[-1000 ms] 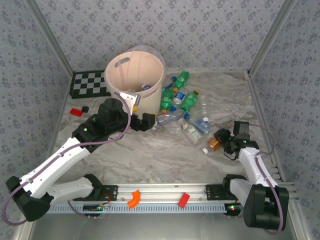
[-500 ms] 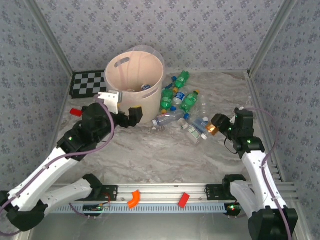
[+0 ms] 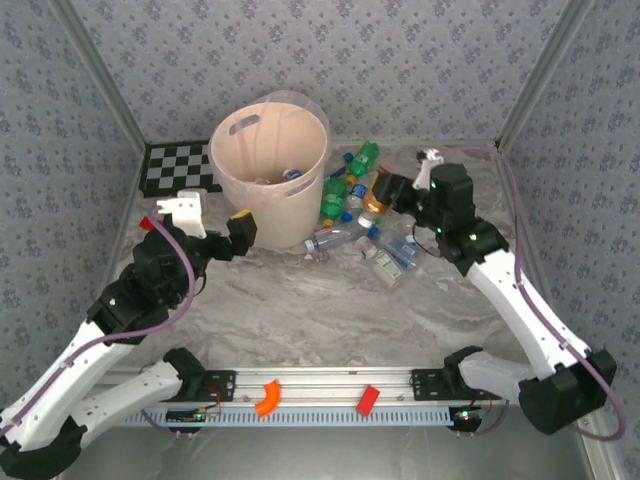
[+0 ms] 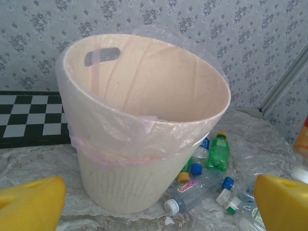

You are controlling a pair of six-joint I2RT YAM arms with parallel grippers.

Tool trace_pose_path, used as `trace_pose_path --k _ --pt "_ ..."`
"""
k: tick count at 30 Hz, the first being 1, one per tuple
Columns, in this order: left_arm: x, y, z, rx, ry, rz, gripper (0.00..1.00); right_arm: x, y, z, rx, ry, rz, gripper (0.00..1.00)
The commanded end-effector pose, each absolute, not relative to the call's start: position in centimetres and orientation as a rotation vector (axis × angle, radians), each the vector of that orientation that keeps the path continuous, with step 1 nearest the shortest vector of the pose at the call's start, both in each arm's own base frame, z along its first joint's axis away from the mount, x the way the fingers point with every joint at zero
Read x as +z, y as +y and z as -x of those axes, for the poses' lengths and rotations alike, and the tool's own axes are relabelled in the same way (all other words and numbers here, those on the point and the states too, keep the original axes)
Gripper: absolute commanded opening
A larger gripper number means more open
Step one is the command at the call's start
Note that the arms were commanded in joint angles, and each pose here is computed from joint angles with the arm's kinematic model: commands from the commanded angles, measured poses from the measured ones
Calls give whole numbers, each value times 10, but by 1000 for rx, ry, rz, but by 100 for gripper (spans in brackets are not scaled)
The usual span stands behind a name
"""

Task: Put the plastic bottles in the bin

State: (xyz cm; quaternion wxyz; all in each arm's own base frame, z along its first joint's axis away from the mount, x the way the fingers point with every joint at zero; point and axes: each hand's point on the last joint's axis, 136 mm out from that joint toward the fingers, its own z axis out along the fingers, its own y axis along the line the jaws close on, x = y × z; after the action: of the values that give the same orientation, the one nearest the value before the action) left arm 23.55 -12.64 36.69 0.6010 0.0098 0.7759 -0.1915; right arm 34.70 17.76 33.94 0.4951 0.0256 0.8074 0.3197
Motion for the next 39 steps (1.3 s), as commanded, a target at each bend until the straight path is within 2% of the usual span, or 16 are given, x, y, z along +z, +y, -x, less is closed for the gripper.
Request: trace_pose_path --k 1,7,14,20,27,30,32,34,35,39 --pt "368 -117 -231 -420 1794 1 100 399 204 -361 769 1808 48 56" --pt "372 -110 -226 -411 1795 -3 100 439 263 -381 784 1747 174 56" --pt "377 -106 -220 -409 1799 -15 100 457 323 -398 767 1726 302 57" --pt "379 -104 -218 -410 1792 -14 100 445 358 -406 690 1767 386 57" --pt "381 -105 -217 -413 1791 -27 100 436 371 -409 637 1780 431 60" --pt "380 -108 -217 -419 1796 -41 100 436 372 -407 623 1776 451 71" --pt "378 -110 -218 -421 1800 -47 100 437 370 -406 609 1777 453 87" --pt "377 -111 -219 -423 1803 -52 100 436 368 -405 598 1781 453 97" --pt "377 -113 -219 -425 1805 -55 100 437 367 -405 594 1780 454 99" --pt "374 -117 -220 -432 1814 -73 100 436 361 -400 578 1787 447 99"
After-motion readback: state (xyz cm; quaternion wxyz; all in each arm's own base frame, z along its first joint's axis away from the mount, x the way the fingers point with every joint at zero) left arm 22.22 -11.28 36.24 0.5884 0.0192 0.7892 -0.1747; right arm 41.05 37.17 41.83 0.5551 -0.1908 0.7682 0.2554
